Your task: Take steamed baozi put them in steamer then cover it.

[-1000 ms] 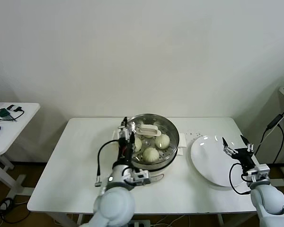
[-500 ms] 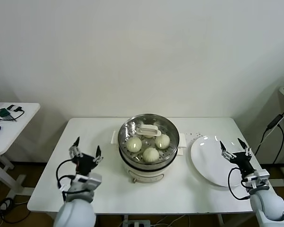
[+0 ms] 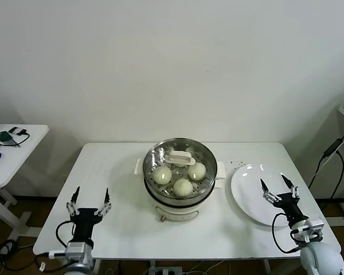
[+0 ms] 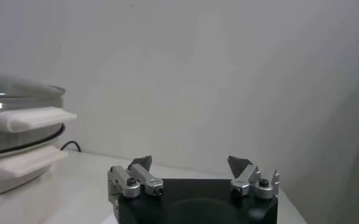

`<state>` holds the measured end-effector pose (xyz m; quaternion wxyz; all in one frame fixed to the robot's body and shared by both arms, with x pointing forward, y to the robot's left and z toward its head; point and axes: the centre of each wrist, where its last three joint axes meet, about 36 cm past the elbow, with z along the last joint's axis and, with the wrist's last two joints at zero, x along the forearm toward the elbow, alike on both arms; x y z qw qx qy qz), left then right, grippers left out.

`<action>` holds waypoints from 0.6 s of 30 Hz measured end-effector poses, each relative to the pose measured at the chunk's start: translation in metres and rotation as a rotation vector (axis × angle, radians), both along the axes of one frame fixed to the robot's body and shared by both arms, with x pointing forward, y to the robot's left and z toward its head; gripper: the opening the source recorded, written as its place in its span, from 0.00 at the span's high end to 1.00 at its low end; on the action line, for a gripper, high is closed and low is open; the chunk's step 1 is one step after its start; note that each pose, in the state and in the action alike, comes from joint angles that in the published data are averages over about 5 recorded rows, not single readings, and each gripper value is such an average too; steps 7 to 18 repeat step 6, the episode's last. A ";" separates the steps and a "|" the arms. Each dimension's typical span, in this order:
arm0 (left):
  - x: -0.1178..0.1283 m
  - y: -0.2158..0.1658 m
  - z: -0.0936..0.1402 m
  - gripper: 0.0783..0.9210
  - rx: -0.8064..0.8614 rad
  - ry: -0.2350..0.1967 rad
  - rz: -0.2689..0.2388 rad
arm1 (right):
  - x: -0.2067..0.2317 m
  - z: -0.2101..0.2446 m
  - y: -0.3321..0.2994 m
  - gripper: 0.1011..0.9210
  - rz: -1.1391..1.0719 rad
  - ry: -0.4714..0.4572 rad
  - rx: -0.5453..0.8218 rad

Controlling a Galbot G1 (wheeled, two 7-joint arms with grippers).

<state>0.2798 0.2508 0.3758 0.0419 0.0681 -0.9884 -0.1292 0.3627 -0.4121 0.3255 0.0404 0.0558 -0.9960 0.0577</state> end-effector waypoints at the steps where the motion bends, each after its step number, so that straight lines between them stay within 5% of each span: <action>1: -0.002 0.002 -0.003 0.12 -0.011 -0.006 0.002 | -0.001 -0.001 0.000 0.12 0.001 0.001 0.001; 18: -0.006 0.009 -0.009 0.12 -0.048 -0.027 0.012 | -0.007 -0.003 -0.001 0.12 0.010 0.006 0.002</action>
